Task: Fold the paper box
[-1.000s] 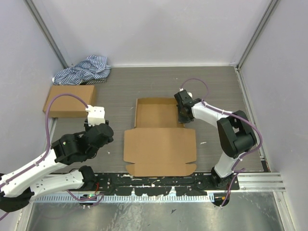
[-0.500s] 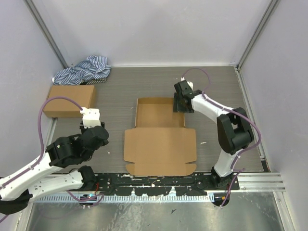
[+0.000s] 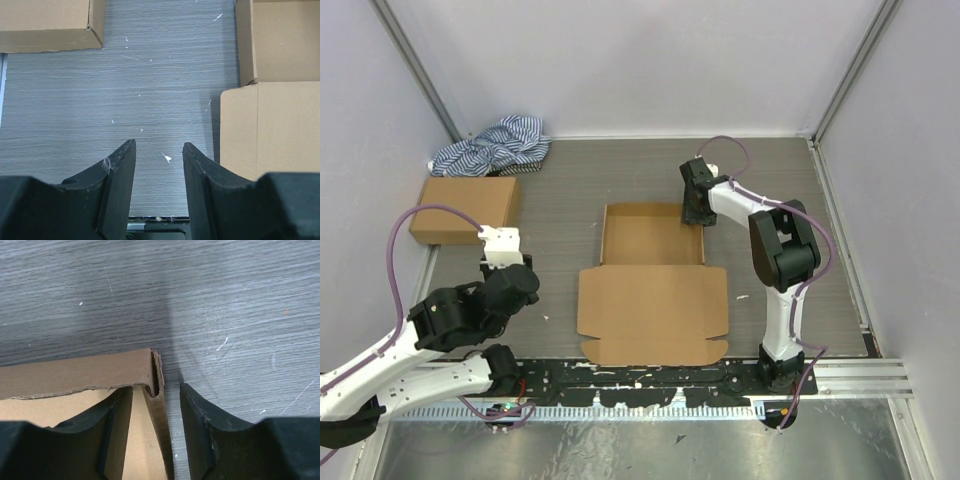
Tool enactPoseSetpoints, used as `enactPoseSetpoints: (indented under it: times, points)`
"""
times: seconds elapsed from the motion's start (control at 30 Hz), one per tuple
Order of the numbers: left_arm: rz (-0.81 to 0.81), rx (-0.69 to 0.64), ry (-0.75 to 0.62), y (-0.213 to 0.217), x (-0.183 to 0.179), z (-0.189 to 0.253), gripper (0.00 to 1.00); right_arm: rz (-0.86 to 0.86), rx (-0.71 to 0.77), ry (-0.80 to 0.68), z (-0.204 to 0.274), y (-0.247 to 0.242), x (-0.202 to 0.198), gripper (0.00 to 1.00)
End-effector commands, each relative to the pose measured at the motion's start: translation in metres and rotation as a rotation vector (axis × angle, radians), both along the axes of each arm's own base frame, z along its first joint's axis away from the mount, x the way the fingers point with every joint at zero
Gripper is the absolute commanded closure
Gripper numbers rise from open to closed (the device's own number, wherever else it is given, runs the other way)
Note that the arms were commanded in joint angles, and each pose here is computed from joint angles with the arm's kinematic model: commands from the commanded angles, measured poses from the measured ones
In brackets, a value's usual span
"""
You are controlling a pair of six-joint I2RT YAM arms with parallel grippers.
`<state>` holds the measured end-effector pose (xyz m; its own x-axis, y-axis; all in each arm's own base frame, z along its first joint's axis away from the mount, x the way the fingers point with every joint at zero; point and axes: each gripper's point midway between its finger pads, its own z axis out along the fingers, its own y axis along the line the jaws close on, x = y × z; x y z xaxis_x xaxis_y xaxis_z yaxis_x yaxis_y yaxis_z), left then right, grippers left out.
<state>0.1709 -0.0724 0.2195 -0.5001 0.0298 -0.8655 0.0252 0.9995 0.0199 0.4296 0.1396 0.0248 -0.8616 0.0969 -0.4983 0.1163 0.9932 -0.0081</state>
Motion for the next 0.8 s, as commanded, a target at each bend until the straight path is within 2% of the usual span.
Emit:
enactPoseSetpoints:
  times: [0.0, 0.2, 0.23, 0.43, 0.53, 0.6, 0.63, 0.67, 0.7, 0.73, 0.77]
  points:
    - [0.017, 0.014, -0.004, 0.004, 0.0, -0.002, 0.5, -0.007, -0.002, -0.05, 0.016, 0.001, 0.01, 0.56]
    - [0.016, 0.008, -0.005, 0.005, -0.001, -0.002, 0.5, -0.029, 0.003, -0.05, 0.013, -0.004, -0.001, 0.95]
    - [0.015, 0.006, -0.006, 0.005, -0.001, -0.002, 0.5, -0.041, 0.001, -0.053, 0.013, -0.006, -0.004, 0.98]
    - [0.017, -0.013, -0.015, 0.007, -0.002, 0.0, 0.51, -0.112, 0.051, -0.057, 0.01, -0.017, -0.031, 0.99]
    - [0.019, -0.015, -0.016, 0.008, -0.002, 0.0, 0.5, -0.163, 0.125, -0.057, 0.009, -0.015, -0.051, 0.98]
    - [0.022, -0.015, -0.018, 0.008, -0.002, 0.0, 0.5, -0.181, 0.204, -0.038, 0.009, -0.008, -0.068, 0.86]
    - [0.022, -0.014, -0.017, 0.008, -0.002, 0.0, 0.5, -0.21, 0.232, -0.05, 0.015, -0.008, -0.074, 0.76]
    - [0.023, -0.014, -0.018, 0.008, -0.002, 0.0, 0.5, -0.22, 0.244, -0.044, 0.015, -0.008, -0.081, 0.52]
    - [0.025, -0.017, -0.019, 0.008, -0.002, 0.0, 0.51, -0.223, 0.258, -0.064, 0.023, -0.009, -0.086, 0.16]
    - [0.025, -0.015, -0.019, 0.008, -0.002, 0.0, 0.5, -0.22, 0.272, -0.081, 0.03, -0.009, -0.09, 0.04]
    - [0.025, -0.014, -0.019, 0.009, -0.002, 0.0, 0.5, -0.196, 0.29, -0.106, 0.038, -0.007, -0.092, 0.03]
